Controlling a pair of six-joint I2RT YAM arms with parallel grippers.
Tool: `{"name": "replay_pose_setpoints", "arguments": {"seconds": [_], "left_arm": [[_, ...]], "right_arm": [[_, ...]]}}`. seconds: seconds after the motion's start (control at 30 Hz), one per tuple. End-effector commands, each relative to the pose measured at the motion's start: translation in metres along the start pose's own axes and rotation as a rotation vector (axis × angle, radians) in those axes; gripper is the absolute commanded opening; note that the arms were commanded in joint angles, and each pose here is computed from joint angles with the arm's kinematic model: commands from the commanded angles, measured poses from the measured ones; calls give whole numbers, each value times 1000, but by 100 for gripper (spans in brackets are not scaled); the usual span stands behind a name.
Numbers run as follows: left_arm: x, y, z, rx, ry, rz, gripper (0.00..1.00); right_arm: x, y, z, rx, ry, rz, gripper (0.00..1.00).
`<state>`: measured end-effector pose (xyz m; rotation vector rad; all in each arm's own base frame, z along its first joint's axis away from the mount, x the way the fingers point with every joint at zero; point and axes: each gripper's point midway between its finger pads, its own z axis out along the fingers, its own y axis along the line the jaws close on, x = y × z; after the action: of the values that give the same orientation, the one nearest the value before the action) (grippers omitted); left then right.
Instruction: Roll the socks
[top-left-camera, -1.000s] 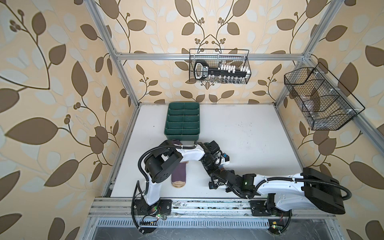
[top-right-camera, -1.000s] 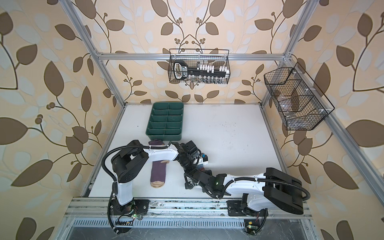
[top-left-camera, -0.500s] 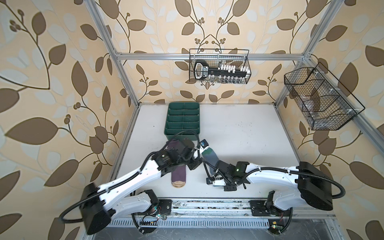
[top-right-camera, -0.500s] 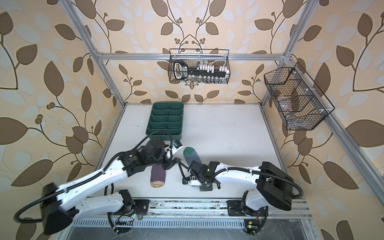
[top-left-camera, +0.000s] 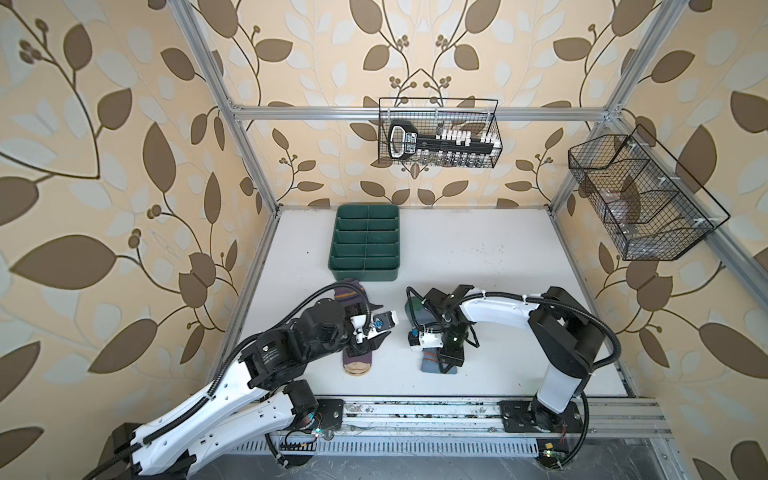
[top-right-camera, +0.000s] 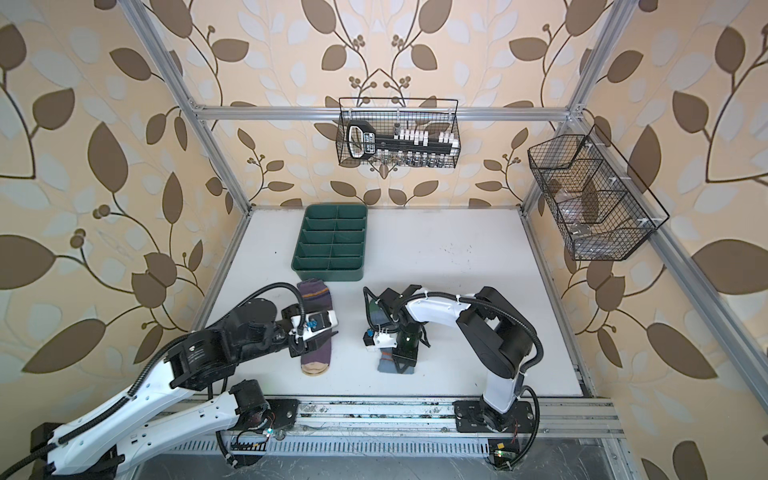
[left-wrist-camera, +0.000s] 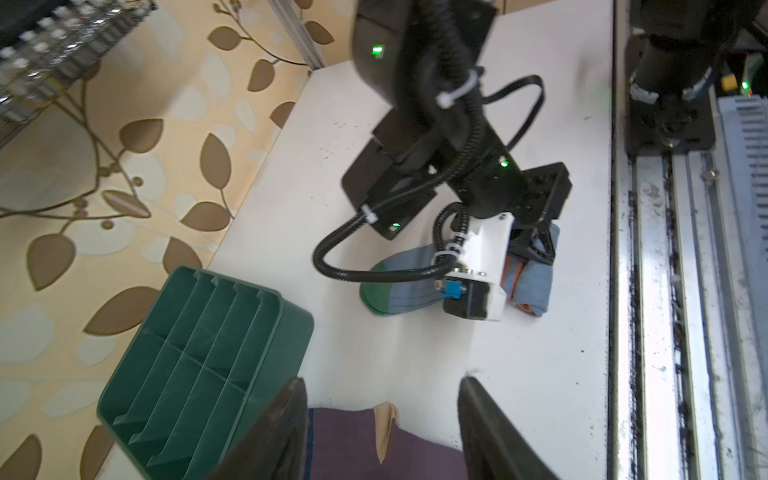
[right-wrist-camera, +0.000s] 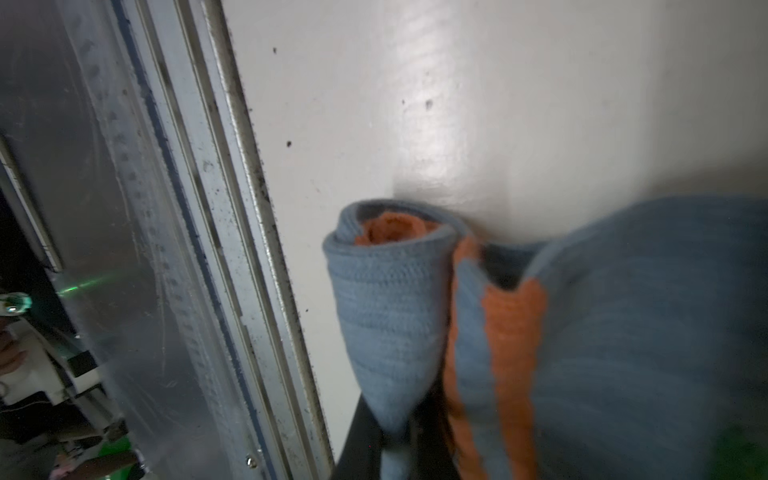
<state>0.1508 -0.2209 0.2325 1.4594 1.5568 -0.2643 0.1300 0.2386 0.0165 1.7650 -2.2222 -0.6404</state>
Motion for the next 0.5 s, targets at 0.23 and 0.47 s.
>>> {"name": "replay_pose_setpoints", "arguments": {"seconds": [0.23,0.47], "left_arm": [[35,-113,101,130,130,336,60],[41,-129,143,113,198,256,57]], "right_arm": [[-1,-22,15,-2,32,-36,5],[0,-22,16,-2,27,-38,5]]}}
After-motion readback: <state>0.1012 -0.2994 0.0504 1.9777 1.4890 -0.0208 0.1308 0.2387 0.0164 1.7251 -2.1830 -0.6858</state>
